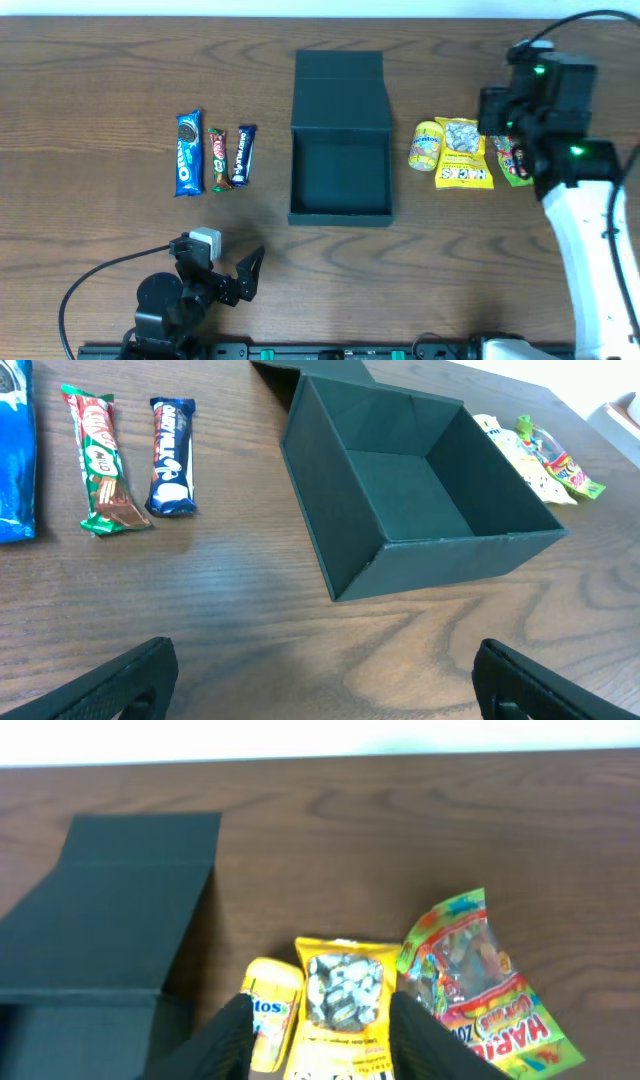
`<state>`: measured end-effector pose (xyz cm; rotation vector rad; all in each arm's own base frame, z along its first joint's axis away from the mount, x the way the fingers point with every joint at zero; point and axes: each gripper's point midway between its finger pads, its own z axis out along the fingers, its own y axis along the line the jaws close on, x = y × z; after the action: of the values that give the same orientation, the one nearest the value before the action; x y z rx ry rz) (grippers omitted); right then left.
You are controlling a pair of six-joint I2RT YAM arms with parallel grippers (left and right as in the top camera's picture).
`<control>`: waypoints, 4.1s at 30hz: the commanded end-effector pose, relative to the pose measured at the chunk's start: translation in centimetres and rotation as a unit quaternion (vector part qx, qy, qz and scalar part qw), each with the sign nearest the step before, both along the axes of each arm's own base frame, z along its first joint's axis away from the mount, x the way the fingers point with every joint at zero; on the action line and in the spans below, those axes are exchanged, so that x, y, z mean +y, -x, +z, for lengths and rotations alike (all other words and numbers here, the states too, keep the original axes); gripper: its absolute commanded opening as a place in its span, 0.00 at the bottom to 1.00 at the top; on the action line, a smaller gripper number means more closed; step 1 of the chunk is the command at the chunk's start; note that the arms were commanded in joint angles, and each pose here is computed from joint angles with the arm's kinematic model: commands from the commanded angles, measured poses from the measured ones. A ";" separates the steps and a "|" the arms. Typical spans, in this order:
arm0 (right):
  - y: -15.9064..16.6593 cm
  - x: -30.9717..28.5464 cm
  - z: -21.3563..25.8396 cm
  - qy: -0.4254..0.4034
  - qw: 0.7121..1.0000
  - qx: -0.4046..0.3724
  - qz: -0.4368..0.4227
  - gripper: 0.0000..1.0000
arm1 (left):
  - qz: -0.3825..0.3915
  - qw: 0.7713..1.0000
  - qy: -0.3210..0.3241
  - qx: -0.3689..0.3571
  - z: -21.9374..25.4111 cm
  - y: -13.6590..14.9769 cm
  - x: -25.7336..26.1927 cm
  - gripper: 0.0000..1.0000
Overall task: Pack container
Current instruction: 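Lift the Haribo bag with the right gripper, then carry the Haribo bag into the black box and release it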
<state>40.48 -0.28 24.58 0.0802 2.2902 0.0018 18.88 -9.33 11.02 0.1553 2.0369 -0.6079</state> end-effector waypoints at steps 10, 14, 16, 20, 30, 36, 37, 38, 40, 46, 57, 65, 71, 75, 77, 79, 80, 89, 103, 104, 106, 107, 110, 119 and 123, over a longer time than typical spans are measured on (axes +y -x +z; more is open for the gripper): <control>-0.8 -11.2 -8.3 0.010 0.987 0.101 -0.123 0.87 | -0.002 1.000 0.000 0.004 -0.6 0.0 0.0 0.95; -1.9 -13.3 -12.6 0.000 0.982 0.130 -0.137 0.88 | -0.002 1.000 0.000 0.004 -0.6 0.0 0.0 0.95; -2.7 -13.8 -14.6 -0.009 0.982 0.136 -0.133 0.88 | -0.002 1.000 0.000 0.004 -0.6 0.0 0.0 0.95; -4.0 -13.9 -18.1 -0.001 0.982 0.150 -0.111 0.88 | -0.002 1.000 0.000 0.004 -0.6 0.0 0.0 0.95; -4.9 -14.3 -25.4 -0.004 0.977 0.185 -0.107 0.80 | -0.002 1.000 0.000 0.004 -0.6 0.0 0.0 0.95; -4.5 -14.2 -27.0 -0.007 0.974 0.202 -0.107 0.50 | -0.002 1.000 0.000 0.004 -0.6 0.0 0.0 0.95; -4.4 -14.1 -27.0 -0.007 0.973 0.203 -0.107 0.44 | -0.002 1.000 0.000 0.004 -0.6 0.0 0.0 0.95; -4.4 -14.1 -27.0 -0.007 0.973 0.204 -0.107 0.39 | -0.002 1.000 0.000 0.004 -0.6 0.0 0.0 0.95; -4.2 -14.0 -27.1 -0.008 0.972 0.208 -0.106 0.31 | -0.002 1.000 0.000 0.004 -0.6 0.0 0.0 0.95; -3.1 -13.7 -26.9 -0.022 0.966 0.228 -0.119 0.01 | -0.002 1.000 0.000 0.004 -0.6 0.0 0.0 0.95; -3.3 -10.6 -11.8 -0.034 0.989 0.105 -0.102 0.01 | -0.002 1.000 0.000 0.004 -0.6 0.0 0.0 0.95; -0.2 1.1 0.4 -0.028 0.997 -0.010 0.068 0.02 | -0.002 1.000 0.000 0.004 -0.6 0.0 0.0 0.95; 3.6 13.0 1.3 -0.043 0.971 -0.002 0.235 0.01 | -0.002 1.000 0.000 0.004 -0.6 0.0 0.0 0.95; 5.6 18.9 -1.0 -0.014 0.942 0.025 0.335 0.01 | -0.002 1.000 0.000 0.004 -0.6 0.0 0.0 0.95; 6.5 21.5 -2.4 0.004 0.924 0.037 0.381 0.01 | -0.002 1.000 0.000 0.004 -0.6 0.0 0.0 0.95; 7.1 23.5 -3.9 0.014 0.910 0.051 0.411 0.01 | -0.002 1.000 0.000 0.004 -0.6 0.0 0.0 0.95; 7.2 24.3 -4.7 0.016 0.906 0.059 0.419 0.01 | -0.002 1.000 0.000 0.004 -0.6 0.0 0.0 0.95; 5.2 27.0 -12.3 0.023 0.894 0.117 0.431 0.01 | -0.002 1.000 0.000 0.004 -0.6 0.0 0.0 0.95; 4.0 26.4 -13.3 0.017 0.915 0.129 0.383 0.80 | -0.002 1.000 0.000 0.004 -0.6 0.0 0.0 0.95; 4.0 26.4 -13.3 0.014 0.916 0.129 0.379 0.52 | -0.002 1.000 0.000 0.004 -0.6 0.0 0.0 0.95; 4.0 26.3 -13.4 0.010 0.918 0.133 0.373 0.11 | -0.002 1.000 0.000 0.004 -0.6 0.0 0.0 0.95; 4.0 26.3 -13.6 0.008 0.919 0.136 0.370 0.06 | -0.002 1.000 0.000 0.004 -0.6 0.0 0.0 0.95; 4.3 26.6 -14.6 -0.001 0.919 0.148 0.366 0.03 | -0.002 1.000 0.000 0.004 -0.6 0.0 0.0 0.95; 3.9 27.3 -21.7 -0.019 0.919 0.211 0.333 0.01 | -0.002 1.000 0.000 0.004 -0.6 0.0 0.0 0.95; 3.3 27.8 -23.4 -0.036 0.924 0.215 0.315 0.01 | -0.002 1.000 0.000 0.004 -0.6 0.0 0.0 0.95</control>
<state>37.39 27.14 2.10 -0.7439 2.6108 0.4141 18.88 -9.33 11.03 0.1553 2.0365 -0.6079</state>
